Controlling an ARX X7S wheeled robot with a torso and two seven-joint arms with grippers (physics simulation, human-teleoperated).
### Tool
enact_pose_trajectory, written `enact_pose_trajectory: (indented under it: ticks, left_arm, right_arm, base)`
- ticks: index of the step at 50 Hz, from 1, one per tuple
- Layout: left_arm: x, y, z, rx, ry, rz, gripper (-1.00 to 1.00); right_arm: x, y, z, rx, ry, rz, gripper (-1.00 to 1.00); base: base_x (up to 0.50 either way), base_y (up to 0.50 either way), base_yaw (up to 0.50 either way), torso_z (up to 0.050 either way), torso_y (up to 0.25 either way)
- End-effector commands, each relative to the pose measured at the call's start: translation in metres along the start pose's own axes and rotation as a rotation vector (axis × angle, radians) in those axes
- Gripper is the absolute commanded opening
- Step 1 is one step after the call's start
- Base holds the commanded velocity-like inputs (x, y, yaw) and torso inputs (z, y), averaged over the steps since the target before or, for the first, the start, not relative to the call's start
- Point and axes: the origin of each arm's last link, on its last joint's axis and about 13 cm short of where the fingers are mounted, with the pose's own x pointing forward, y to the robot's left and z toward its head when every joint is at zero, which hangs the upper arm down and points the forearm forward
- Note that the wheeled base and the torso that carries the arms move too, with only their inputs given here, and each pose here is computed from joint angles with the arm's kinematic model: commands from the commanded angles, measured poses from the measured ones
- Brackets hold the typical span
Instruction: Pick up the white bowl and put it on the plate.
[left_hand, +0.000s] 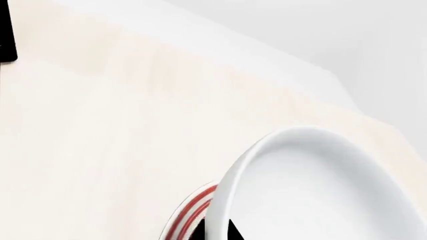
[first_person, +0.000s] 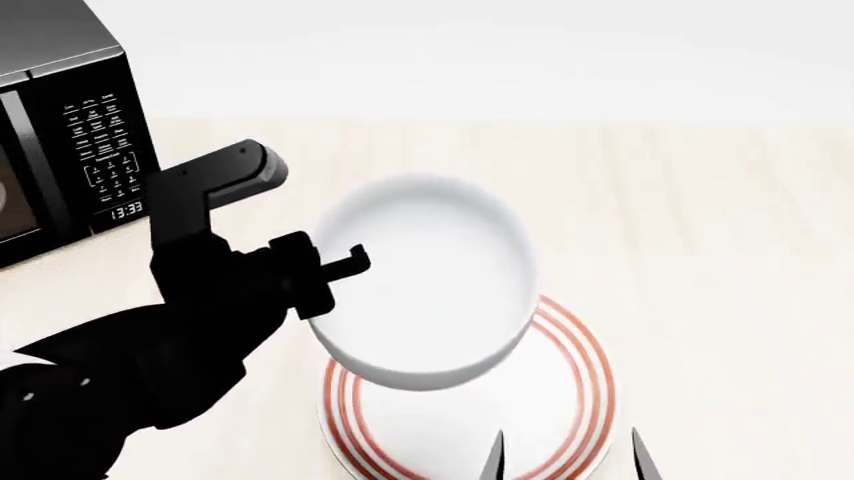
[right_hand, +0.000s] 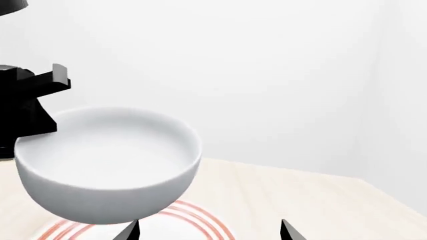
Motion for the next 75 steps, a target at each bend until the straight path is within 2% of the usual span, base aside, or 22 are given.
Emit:
enact_pose_trajectory:
  ticks: [1,20,49,75]
  left_arm:
    - [0.002,-0.007,-0.001,-0.028,-0.009,-0.025,-1.00]
    - [0.011,-0.009,-0.011,-0.062,0.010,-0.039,-1.00]
    - [0.017,-0.018,-0.027,-0.063,0.025,-0.060,-1.00]
    - [0.027,-0.009,-0.046,-0.055,0.035,-0.031,-1.00]
  right_arm:
    - [0.000,0.000,-0.001,0.001,0.002,0.001,1.00]
    - [0.000,0.000,-0.001,-0.001,0.002,0.001,1.00]
    - [0.001,0.000,-0.003,0.003,0.007,0.005,1.00]
    - [0.001,0.001,-0.003,0.003,0.009,0.009,1.00]
  base:
    - [0.00,0.00,0.00,0.000,0.000]
    - [0.00,0.00,0.00,0.000,0.001]
    - [0.00,0.00,0.00,0.001,0.001]
    - [0.00,0.00,0.00,0.000,0.000]
